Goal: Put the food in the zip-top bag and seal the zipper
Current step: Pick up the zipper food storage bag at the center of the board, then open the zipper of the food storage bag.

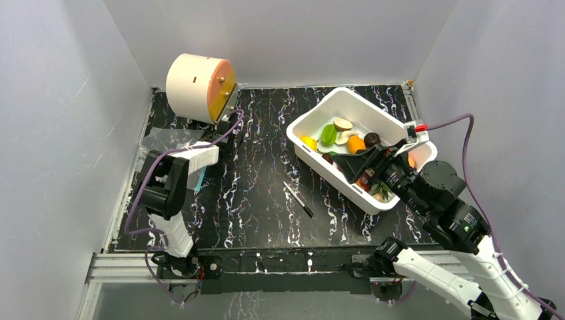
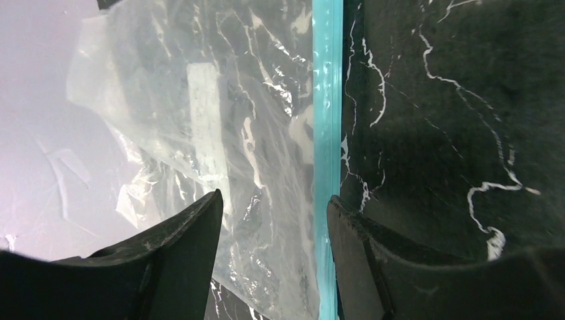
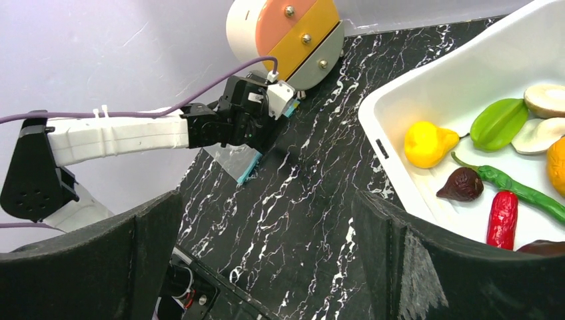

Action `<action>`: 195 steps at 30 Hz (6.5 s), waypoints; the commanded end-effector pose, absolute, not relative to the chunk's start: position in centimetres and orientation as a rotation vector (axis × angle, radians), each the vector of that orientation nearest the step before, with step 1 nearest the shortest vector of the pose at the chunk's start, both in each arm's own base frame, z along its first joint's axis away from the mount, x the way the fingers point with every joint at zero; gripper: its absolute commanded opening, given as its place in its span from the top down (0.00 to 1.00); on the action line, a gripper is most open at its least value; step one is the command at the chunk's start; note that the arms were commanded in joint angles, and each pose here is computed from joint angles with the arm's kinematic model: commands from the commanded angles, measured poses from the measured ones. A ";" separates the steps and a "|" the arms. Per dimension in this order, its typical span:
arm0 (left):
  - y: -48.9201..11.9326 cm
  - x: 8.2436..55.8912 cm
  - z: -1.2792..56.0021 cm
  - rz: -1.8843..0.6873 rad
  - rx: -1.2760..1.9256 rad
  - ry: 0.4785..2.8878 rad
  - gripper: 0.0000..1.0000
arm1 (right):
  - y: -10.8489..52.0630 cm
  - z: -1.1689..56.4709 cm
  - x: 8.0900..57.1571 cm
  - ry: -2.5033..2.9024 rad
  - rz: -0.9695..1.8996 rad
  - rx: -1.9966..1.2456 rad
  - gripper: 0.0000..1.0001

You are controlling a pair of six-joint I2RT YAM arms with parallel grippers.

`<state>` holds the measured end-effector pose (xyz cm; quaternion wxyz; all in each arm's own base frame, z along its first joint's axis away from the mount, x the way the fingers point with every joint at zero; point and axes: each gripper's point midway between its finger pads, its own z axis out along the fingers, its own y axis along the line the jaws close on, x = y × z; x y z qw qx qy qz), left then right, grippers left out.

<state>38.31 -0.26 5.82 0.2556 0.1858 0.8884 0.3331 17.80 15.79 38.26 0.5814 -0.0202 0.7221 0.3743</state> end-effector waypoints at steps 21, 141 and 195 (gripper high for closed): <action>1.1 39.3 2.9 0.999 0.546 2.400 0.44 | 15.0 39.5 18.1 1.645 0.838 -0.036 0.02; -18.5 25.7 28.7 -0.852 0.434 2.017 0.58 | 38.1 27.3 26.4 2.123 1.334 0.161 1.00; -12.6 30.0 25.3 -0.378 0.328 1.914 1.00 | 33.7 21.6 23.7 2.196 1.160 0.073 1.00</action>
